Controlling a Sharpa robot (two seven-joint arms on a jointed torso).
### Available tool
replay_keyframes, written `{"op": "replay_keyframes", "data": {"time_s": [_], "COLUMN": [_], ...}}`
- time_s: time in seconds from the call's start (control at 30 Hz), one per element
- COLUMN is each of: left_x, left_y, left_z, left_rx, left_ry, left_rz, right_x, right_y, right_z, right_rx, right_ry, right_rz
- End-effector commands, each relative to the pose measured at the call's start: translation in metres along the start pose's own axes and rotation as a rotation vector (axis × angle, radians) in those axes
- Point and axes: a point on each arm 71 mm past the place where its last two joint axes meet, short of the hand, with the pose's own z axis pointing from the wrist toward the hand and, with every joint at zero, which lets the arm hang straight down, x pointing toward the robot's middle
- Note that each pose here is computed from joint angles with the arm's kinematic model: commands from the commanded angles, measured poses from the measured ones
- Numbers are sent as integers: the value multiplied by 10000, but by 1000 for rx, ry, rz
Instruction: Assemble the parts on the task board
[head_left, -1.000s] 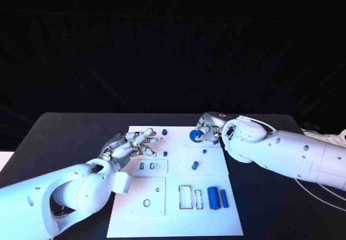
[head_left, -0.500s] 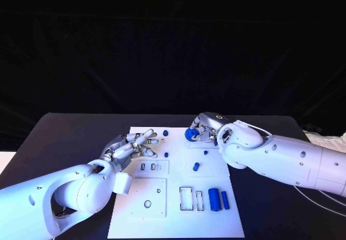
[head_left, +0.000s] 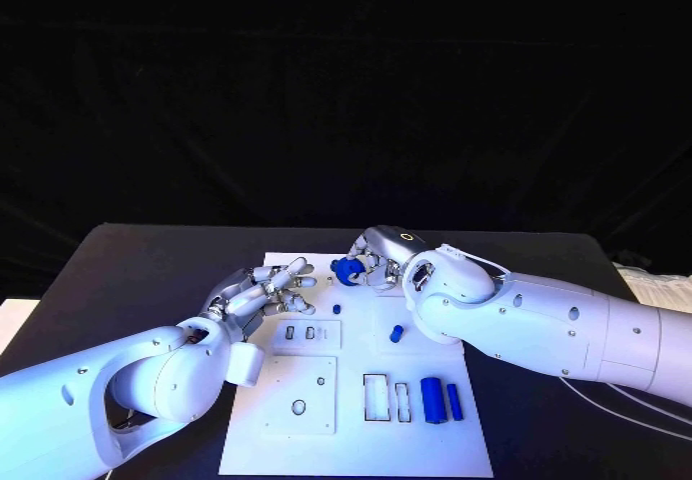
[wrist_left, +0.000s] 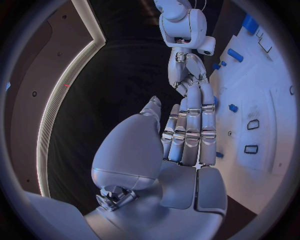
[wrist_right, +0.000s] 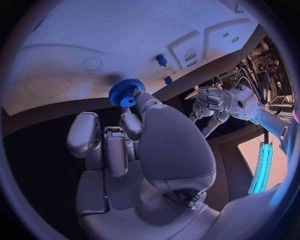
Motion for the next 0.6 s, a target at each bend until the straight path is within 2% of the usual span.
{"op": "replay_keyframes", "data": {"time_s": [0.03,0.27,0.6], "left_x": [-13,-76,-149], "left_y": [-19,-24,-27], "left_z": [8,18,36], "left_rx": [18,24,29], "left_ry": [16,0,-20], "left_rz": [-2,7,15], "right_x": [25,100,197], "right_y": [62,183,211], "right_z": [29,98,166], "right_rx": [-17,-40,-42], "right_ry": [5,20,36], "right_rz": [-14,-12,-15]}}
